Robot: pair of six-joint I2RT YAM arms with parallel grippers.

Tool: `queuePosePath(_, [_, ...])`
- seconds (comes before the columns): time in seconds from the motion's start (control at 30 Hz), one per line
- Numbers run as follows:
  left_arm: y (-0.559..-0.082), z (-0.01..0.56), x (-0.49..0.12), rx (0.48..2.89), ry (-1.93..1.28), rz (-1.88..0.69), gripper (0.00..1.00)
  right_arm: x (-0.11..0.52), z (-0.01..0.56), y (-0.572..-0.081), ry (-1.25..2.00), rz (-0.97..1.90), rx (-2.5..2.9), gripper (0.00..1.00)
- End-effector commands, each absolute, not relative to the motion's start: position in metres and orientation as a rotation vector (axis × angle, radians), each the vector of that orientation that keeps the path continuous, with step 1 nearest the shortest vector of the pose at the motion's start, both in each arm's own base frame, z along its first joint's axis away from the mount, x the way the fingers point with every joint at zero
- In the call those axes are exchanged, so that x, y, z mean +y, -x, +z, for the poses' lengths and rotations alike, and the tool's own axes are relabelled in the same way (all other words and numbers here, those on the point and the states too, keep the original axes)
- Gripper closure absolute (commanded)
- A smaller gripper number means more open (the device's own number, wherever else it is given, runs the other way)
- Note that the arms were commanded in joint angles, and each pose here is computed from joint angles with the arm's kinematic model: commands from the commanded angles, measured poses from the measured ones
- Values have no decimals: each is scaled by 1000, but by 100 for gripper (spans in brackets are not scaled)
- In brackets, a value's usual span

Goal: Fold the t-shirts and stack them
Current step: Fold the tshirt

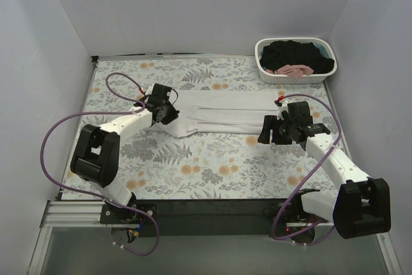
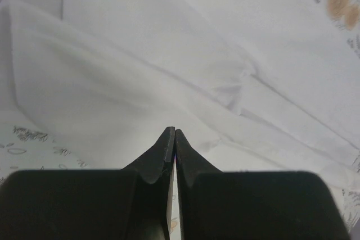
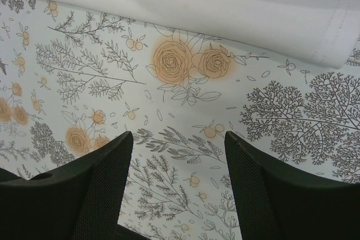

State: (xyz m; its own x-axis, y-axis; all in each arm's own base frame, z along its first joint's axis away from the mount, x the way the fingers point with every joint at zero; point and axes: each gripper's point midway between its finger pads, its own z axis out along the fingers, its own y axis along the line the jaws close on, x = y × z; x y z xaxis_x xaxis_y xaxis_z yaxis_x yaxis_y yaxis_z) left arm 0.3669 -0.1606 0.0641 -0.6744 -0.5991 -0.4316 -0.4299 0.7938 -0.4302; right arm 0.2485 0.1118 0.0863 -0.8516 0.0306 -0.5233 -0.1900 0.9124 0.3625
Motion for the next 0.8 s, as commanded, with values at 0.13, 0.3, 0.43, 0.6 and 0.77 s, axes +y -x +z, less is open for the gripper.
queuePosePath(0.13, [-419, 97, -165, 2314, 640, -346, 100, 120, 93, -254, 158, 602, 2499, 27])
queuePosePath(0.3, [-424, 104, -170, 2345, 639, -351, 97, 127, 98, -256, 198, 631, 2490, 27])
queuePosePath(0.43, [-385, 91, -153, 2373, 705, -322, 62, 131, 95, -255, 212, 642, 2492, 27])
queuePosePath(0.6, [-339, 74, -151, 2433, 771, -387, 59, 134, 91, -252, 217, 655, 2495, 27])
queuePosePath(0.77, [-322, 61, -156, 2458, 778, -444, 60, 138, 89, -250, 219, 682, 2493, 27])
